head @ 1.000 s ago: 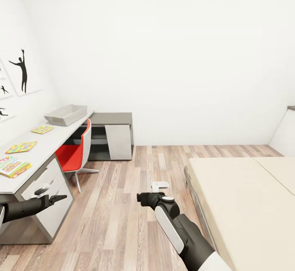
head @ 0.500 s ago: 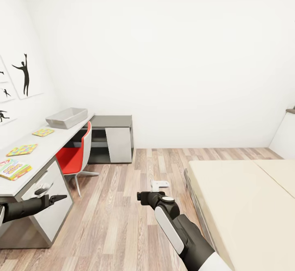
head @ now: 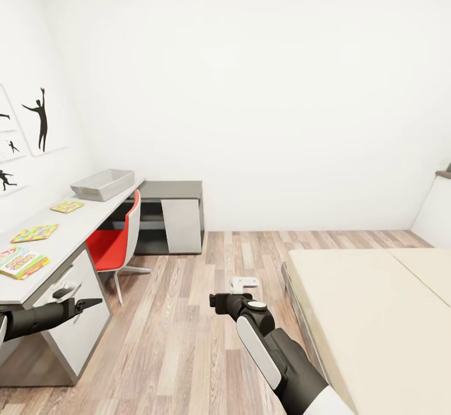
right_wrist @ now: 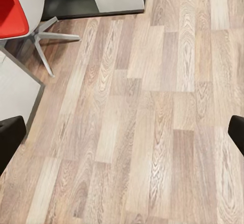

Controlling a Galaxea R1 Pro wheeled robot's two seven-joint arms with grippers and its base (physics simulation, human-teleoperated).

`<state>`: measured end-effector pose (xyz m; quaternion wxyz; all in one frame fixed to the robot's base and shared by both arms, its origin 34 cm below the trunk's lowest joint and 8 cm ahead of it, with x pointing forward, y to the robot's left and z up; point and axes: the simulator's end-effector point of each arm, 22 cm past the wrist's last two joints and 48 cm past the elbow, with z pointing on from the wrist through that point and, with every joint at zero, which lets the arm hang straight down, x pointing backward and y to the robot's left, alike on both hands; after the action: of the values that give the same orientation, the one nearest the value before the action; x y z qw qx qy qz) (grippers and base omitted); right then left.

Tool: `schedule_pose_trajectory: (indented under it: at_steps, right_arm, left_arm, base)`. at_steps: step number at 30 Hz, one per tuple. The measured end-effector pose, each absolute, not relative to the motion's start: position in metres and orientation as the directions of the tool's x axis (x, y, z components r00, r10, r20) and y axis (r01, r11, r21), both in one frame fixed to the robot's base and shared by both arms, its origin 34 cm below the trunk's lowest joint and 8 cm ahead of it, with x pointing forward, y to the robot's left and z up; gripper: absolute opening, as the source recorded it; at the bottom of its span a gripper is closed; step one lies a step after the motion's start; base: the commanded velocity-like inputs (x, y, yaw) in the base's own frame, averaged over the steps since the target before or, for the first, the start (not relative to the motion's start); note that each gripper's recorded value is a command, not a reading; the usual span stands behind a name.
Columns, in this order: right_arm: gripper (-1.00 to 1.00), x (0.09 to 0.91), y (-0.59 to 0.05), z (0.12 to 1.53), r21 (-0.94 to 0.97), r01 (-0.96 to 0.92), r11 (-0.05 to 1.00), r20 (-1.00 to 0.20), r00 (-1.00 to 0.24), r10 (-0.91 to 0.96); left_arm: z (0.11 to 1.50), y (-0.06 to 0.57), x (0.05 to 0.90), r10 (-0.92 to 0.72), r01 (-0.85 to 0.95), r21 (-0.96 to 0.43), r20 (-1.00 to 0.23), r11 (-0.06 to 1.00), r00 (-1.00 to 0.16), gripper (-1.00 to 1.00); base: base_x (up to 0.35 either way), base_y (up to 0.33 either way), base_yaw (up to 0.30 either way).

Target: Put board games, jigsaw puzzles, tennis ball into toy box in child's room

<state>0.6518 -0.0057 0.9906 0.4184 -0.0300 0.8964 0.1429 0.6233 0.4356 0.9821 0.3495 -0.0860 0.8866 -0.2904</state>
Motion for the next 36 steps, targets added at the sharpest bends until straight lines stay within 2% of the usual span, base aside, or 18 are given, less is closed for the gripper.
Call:
schedule_pose_trajectory:
  at_steps: [13,36]
  right_arm:
    - [1.00,0.6519,-0.0056,0.9904,0.233,-0.174,0.957,-0.759,-0.648,0.067]
    - [1.00,0.6516,-0.0051,0.9897,0.235,-0.176,0.956,-0.758,-0.649,0.067]
  left_arm:
    - [0.9828,0.4354,0.6233,-0.355,0.052,-0.575,-0.571,0.817,-0.740,1.00]
    - [0.9827,0.4356,0.6232,-0.356,0.050,-0.576,-0.570,0.816,-0.741,1.00]
  base:
    - [0.000,-0.003,0.000]
    - [0.000,-0.086,0.000]
